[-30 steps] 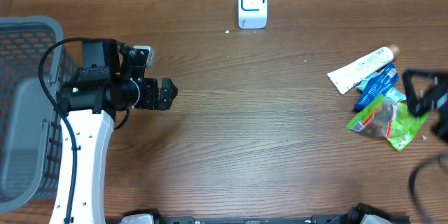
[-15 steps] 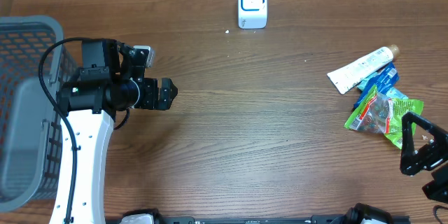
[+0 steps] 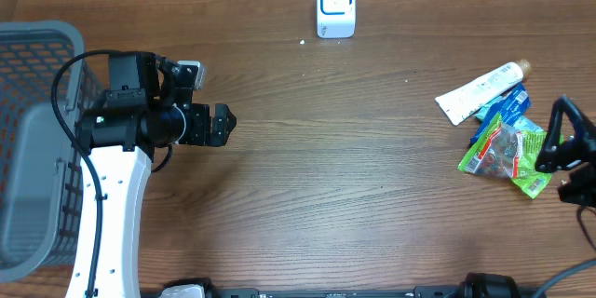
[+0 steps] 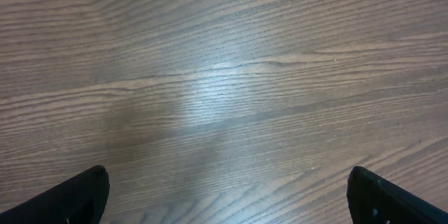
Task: Scan the item barcode
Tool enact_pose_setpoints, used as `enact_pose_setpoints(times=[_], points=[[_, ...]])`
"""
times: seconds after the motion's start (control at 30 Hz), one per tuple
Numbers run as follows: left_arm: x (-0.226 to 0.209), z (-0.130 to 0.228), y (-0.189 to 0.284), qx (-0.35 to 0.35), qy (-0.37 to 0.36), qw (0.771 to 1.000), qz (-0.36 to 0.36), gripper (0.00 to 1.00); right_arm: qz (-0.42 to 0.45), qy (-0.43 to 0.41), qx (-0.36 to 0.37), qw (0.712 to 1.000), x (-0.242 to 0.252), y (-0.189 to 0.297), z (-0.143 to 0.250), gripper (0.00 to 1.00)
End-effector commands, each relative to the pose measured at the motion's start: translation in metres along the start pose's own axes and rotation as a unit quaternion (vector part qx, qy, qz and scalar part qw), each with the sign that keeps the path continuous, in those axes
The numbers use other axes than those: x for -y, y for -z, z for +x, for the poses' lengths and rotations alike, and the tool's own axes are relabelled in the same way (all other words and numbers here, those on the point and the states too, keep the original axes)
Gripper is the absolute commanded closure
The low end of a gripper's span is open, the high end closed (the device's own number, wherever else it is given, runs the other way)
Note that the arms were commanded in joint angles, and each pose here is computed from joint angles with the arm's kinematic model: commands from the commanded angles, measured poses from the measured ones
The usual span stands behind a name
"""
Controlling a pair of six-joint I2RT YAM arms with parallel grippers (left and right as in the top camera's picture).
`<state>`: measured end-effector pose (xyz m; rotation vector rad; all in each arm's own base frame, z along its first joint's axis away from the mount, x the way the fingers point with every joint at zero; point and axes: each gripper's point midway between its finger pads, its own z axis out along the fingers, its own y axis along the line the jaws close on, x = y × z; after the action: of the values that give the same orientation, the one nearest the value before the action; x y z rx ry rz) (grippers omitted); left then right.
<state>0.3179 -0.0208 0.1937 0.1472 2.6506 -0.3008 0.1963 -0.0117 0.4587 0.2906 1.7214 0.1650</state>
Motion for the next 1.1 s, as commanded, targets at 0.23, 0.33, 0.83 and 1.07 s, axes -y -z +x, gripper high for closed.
enact_pose_setpoints(times=[0.23, 0.33, 0.83, 1.07], points=[[0.002, -0.001, -0.001, 0.000, 0.006, 1.000, 0.004, 0.00, -0.026, 0.065, 0.092, 0.993, 0.027, -0.044, 0.102, 0.00], [0.002, -0.001, -0.001, 0.000, 0.006, 1.000, 0.004, 0.00, -0.035, 0.065, 0.132, 0.988, 0.035, -0.050, 0.131, 0.00], [0.002, -0.001, -0.001, 0.000, 0.006, 1.000, 0.004, 0.00, -0.040, 0.064, 0.106, 0.991, 0.061, -0.095, 0.251, 0.00], [0.002, -0.001, -0.001, 0.000, 0.006, 1.000, 0.004, 0.00, -0.080, 0.070, 0.060, 0.993, 0.049, -0.097, 0.273, 0.00]])
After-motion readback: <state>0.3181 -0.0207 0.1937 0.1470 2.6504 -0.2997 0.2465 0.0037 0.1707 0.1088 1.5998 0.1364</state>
